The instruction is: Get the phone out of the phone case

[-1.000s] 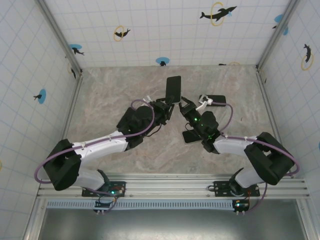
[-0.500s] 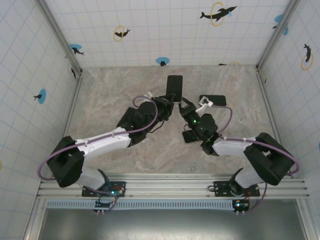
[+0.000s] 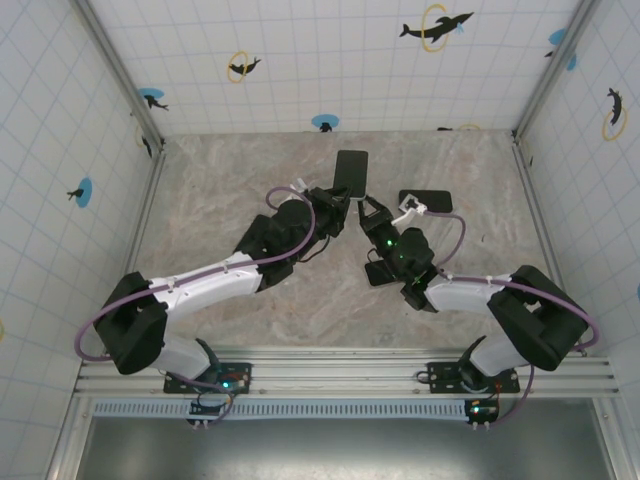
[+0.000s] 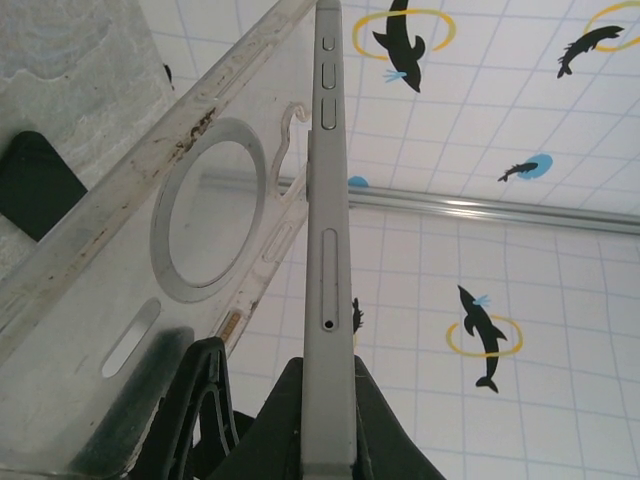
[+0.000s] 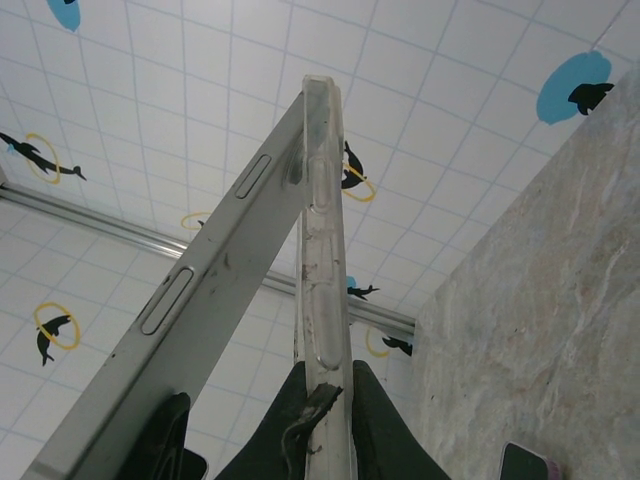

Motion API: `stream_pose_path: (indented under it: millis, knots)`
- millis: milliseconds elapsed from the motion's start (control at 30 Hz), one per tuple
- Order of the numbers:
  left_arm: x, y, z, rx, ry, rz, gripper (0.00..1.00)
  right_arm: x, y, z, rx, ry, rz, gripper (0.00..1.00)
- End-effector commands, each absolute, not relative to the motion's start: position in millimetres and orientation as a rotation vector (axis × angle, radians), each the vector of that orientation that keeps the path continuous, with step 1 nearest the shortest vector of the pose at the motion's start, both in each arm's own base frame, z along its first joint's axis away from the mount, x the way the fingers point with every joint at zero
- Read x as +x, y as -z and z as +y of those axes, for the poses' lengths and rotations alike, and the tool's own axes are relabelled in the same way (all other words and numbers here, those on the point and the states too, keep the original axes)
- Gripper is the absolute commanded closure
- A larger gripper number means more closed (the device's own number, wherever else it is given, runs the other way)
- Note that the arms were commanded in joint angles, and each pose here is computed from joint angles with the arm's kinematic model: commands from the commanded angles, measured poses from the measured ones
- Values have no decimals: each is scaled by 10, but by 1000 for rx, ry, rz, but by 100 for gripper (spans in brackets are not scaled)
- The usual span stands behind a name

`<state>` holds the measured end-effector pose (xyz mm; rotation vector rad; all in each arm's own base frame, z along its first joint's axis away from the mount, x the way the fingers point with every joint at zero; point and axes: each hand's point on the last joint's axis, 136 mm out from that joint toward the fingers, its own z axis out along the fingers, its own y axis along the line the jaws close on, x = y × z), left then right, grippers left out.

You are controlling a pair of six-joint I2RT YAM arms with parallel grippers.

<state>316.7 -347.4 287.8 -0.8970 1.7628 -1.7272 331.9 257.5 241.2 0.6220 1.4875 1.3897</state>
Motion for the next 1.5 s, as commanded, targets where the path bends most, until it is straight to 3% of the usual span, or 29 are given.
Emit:
stream_pose_path:
  millis: [0, 433, 833, 1200, 1467]
  knots:
    - [3165, -3303, -3482, -815, 1805, 1679, 96, 3375, -2344, 2485, 664, -1357, 1482, 100]
    - [3062, -3121, -3155, -692, 1537, 1839, 99, 3524, -2219, 2391, 674, -1312, 1512, 100]
    - [3229, -2400, -2115, -664, 1163, 2009, 98, 3531, -2085, 2589, 658, -1370, 1563, 100]
    - [3372, -1839, -1367, -642, 1166, 2026, 100, 3547, -1997, 2910, 611, -1428, 1624, 100]
    - [3535, -1693, -964, -621, 1210, 1990, 100, 3576, -1933, 3051, 599, -1452, 1653, 100]
